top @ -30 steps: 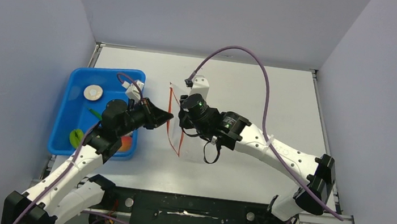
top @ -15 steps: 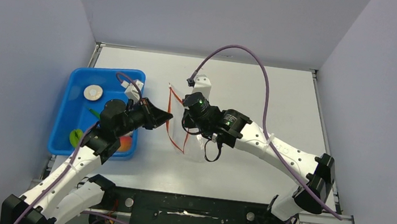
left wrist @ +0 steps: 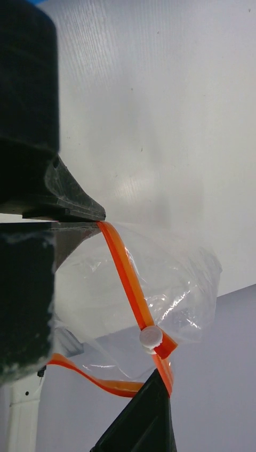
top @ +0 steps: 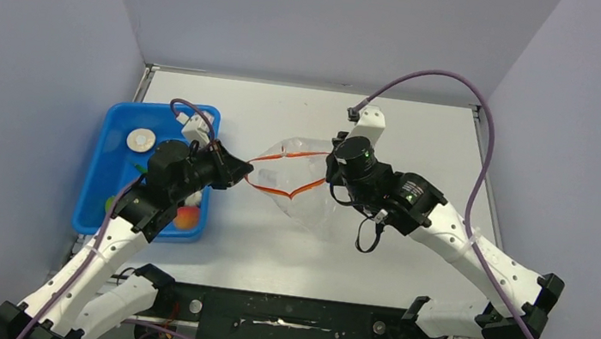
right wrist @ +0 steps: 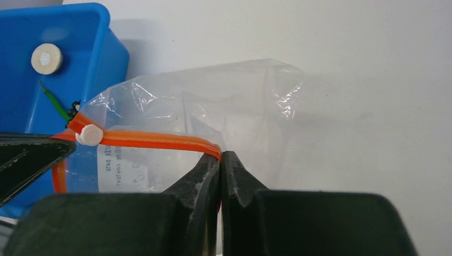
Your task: Place the food in the zip-top bag and seal the zipper
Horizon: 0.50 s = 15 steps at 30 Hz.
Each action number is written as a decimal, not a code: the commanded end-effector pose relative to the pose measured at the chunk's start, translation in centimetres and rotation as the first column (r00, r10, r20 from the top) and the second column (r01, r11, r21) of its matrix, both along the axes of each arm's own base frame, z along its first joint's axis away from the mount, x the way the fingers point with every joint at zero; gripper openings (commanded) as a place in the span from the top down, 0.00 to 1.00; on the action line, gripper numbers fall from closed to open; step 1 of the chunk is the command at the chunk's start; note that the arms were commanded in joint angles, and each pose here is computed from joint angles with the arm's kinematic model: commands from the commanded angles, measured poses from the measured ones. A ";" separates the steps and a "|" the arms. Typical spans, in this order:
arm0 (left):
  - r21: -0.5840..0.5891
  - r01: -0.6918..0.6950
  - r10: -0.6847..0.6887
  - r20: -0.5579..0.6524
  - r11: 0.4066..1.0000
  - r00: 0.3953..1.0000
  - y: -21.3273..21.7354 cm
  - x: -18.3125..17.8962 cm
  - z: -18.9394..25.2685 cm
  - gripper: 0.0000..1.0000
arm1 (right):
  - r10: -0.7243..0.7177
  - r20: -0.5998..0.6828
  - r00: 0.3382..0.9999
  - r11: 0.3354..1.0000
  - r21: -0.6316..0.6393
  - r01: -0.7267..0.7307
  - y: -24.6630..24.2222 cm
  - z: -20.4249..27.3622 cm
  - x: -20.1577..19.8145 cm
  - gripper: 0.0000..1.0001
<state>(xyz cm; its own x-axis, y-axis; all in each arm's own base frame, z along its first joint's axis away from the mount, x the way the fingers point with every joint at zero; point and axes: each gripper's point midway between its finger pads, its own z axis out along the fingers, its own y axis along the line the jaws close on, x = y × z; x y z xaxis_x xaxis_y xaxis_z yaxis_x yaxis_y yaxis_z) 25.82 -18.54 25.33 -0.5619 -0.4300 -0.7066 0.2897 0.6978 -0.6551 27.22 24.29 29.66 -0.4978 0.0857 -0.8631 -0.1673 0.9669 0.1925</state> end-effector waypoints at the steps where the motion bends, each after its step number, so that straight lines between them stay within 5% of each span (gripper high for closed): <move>1: 0.001 -0.022 0.022 0.044 1.000 0.999 0.3 0.9 2.0 1.00 | -0.013 0.032 0.999 1.000 0.005 0.013 -0.2 0.5 0.2 1.00; 4: -0.007 0.011 -0.010 0.061 1.000 0.998 -0.2 0.7 2.5 0.95 | 0.021 0.028 0.999 0.999 0.037 -0.022 0.4 0.4 -0.1 1.00; 10: 0.030 -0.036 0.032 0.113 0.999 0.993 1.0 0.8 3.3 0.43 | -0.005 0.035 0.999 1.000 0.018 0.005 -0.4 -0.3 -0.1 1.00; 15: 0.145 -0.174 0.159 0.108 0.974 0.981 3.9 1.7 2.9 0.29 | -0.027 0.048 0.999 1.000 -0.005 0.027 -1.5 0.0 -0.3 1.00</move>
<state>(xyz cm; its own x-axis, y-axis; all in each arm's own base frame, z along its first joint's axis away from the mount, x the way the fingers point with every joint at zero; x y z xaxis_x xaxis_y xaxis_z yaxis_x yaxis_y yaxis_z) 26.45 -17.16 25.15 -0.5279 -0.3977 -0.7504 0.2653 0.7621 -0.5905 26.60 24.10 26.90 -0.5274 0.0333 -0.8490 -0.1803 0.9721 0.1501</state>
